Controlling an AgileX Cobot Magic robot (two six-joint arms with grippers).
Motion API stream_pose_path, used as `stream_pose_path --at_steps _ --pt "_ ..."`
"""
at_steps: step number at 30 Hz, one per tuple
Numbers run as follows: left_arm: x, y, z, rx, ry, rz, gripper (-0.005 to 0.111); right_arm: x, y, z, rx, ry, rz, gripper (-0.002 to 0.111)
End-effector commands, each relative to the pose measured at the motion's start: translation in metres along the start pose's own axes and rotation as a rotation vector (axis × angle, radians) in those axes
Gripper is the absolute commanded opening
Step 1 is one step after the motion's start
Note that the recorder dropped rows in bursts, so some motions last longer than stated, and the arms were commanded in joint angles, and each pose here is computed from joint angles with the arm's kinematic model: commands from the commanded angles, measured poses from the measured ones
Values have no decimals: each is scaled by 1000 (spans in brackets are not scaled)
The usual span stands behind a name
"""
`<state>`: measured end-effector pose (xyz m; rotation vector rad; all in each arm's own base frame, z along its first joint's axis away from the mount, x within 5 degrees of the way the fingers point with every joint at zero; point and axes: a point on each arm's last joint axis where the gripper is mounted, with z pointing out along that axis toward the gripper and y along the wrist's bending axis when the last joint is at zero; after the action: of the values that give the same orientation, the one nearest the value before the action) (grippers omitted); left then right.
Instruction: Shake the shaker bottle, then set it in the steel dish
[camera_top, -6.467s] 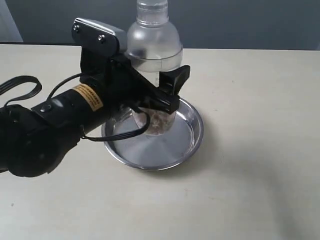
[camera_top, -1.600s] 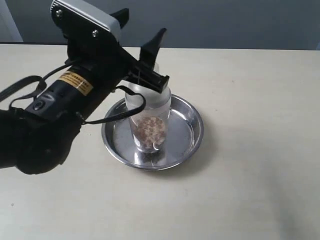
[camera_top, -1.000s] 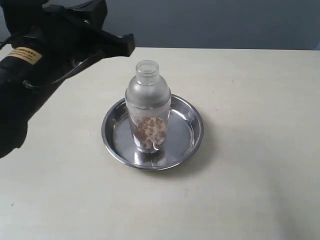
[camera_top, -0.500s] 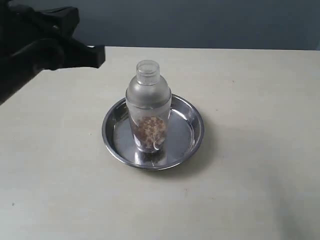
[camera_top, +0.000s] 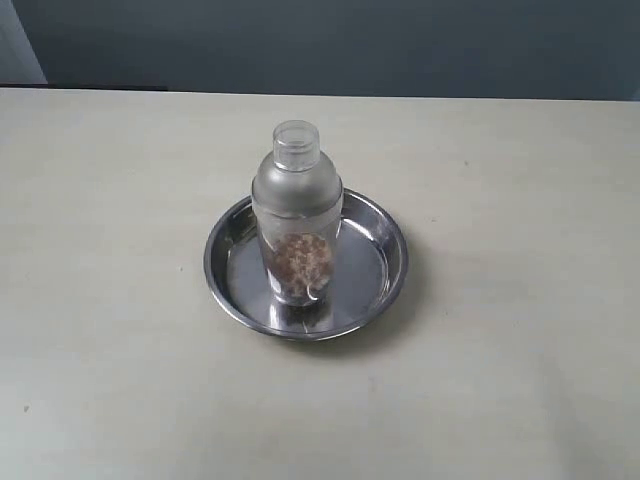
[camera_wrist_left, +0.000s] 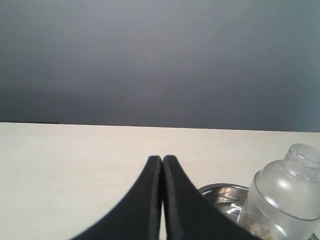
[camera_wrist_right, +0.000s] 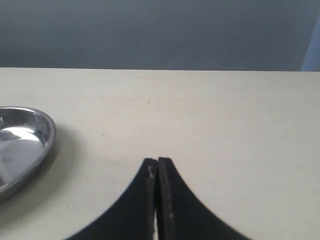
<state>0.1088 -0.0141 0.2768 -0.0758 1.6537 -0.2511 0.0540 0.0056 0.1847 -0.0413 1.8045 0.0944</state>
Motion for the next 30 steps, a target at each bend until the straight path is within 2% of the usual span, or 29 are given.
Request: stream_pose_path --at_steps 1,7,10,11,14,16,18,25,30 --pt "5 0 -17 24 19 84 0 -1 0 0 -1 -14 -3 -1" --pt "12 -2 -20 47 59 101 0 -1 0 0 -1 -14 -3 -1" --pt "20 -3 -27 67 111 223 0 -1 0 0 -1 -14 -3 -1" --pt "23 -3 -29 68 129 232 0 -1 0 0 -1 -14 -3 -1" --pt "31 0 -33 36 156 166 0 -1 0 0 -1 -14 -3 -1" --pt "43 6 -38 -24 168 66 0 -1 0 0 -1 -14 -3 -1" --pt "52 11 -41 -62 173 47 0 -1 0 0 -1 -14 -3 -1" --pt "87 20 -48 -90 156 81 0 -1 0 0 -1 -14 -3 -1" --pt "95 23 -48 -106 154 125 0 -1 0 0 -1 -14 -3 -1"
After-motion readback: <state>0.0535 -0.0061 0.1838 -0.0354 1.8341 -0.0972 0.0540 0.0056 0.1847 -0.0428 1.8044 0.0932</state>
